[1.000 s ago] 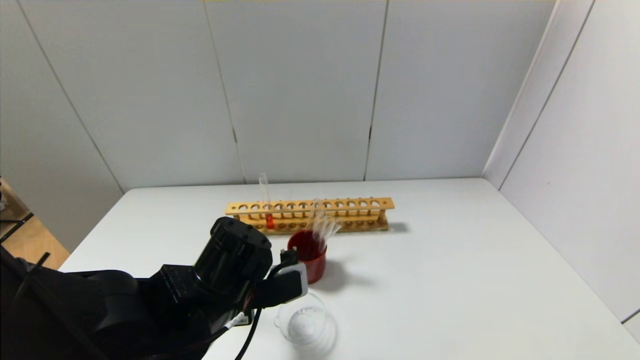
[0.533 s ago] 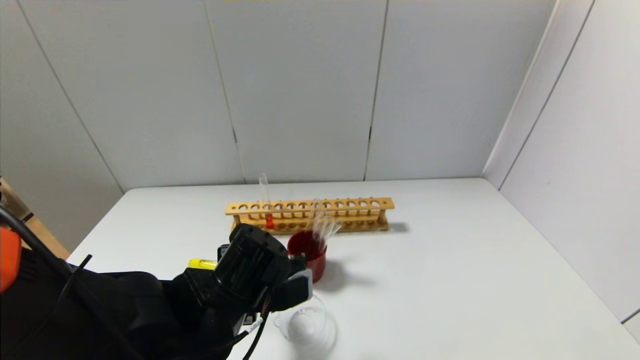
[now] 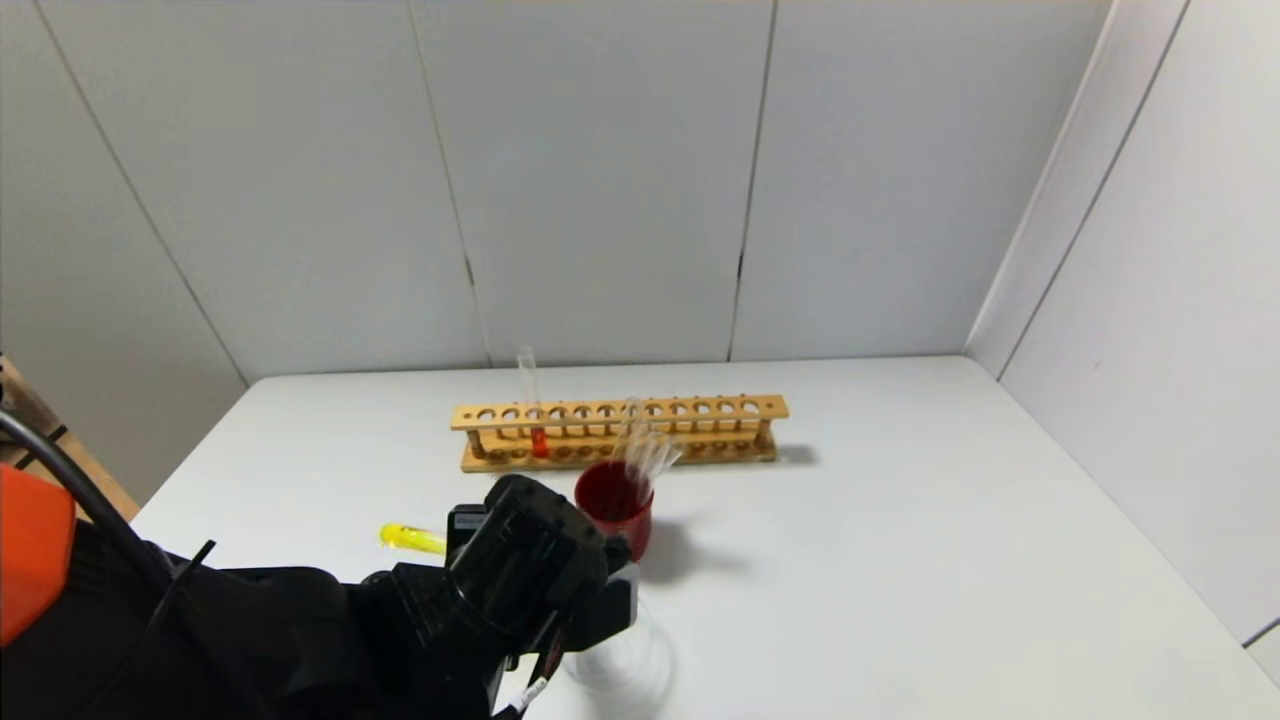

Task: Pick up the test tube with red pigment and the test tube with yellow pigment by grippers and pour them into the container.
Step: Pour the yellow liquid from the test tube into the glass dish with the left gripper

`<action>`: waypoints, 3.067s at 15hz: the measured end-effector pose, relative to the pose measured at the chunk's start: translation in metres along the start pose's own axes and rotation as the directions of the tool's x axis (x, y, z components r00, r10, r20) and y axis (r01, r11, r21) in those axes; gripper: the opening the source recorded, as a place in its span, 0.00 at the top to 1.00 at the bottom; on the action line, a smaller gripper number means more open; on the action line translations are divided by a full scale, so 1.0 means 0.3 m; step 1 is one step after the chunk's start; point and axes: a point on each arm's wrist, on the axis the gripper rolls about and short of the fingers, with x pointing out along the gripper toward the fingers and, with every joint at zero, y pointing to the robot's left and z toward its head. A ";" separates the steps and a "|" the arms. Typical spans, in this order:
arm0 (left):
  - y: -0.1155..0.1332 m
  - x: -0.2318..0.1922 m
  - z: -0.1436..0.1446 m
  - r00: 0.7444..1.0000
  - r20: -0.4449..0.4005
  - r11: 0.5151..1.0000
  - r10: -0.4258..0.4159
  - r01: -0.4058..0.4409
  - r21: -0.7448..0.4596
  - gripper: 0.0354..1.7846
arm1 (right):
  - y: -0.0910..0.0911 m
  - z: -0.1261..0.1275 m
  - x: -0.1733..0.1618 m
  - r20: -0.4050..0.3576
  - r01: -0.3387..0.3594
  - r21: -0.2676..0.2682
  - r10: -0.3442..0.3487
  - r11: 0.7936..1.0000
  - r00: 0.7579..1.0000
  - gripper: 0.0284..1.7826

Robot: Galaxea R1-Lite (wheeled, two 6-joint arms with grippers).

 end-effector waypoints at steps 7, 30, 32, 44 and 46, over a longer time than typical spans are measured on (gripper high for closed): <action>-0.021 0.004 0.019 0.998 -0.056 0.997 0.029 -0.025 0.070 0.83 | 0.000 0.000 0.000 0.000 0.000 0.000 0.000 1.000 1.000 0.02; -0.054 0.079 0.061 0.990 -0.135 0.982 0.033 -0.007 0.189 0.83 | 0.000 0.000 0.000 0.000 0.000 0.000 0.000 1.000 1.000 0.02; -0.054 0.084 0.060 0.989 -0.148 0.978 0.021 0.010 0.210 0.83 | 0.000 0.000 0.000 0.000 0.000 0.000 0.000 1.000 1.000 0.02; -0.054 0.069 0.105 0.986 -0.162 0.965 0.039 0.005 0.263 0.83 | 0.000 0.000 0.000 0.000 0.000 0.000 0.000 1.000 1.000 0.02; -0.059 0.062 0.112 0.984 -0.170 0.960 0.046 0.004 0.282 0.83 | 0.000 0.000 0.000 0.000 0.000 0.000 0.000 1.000 1.000 0.02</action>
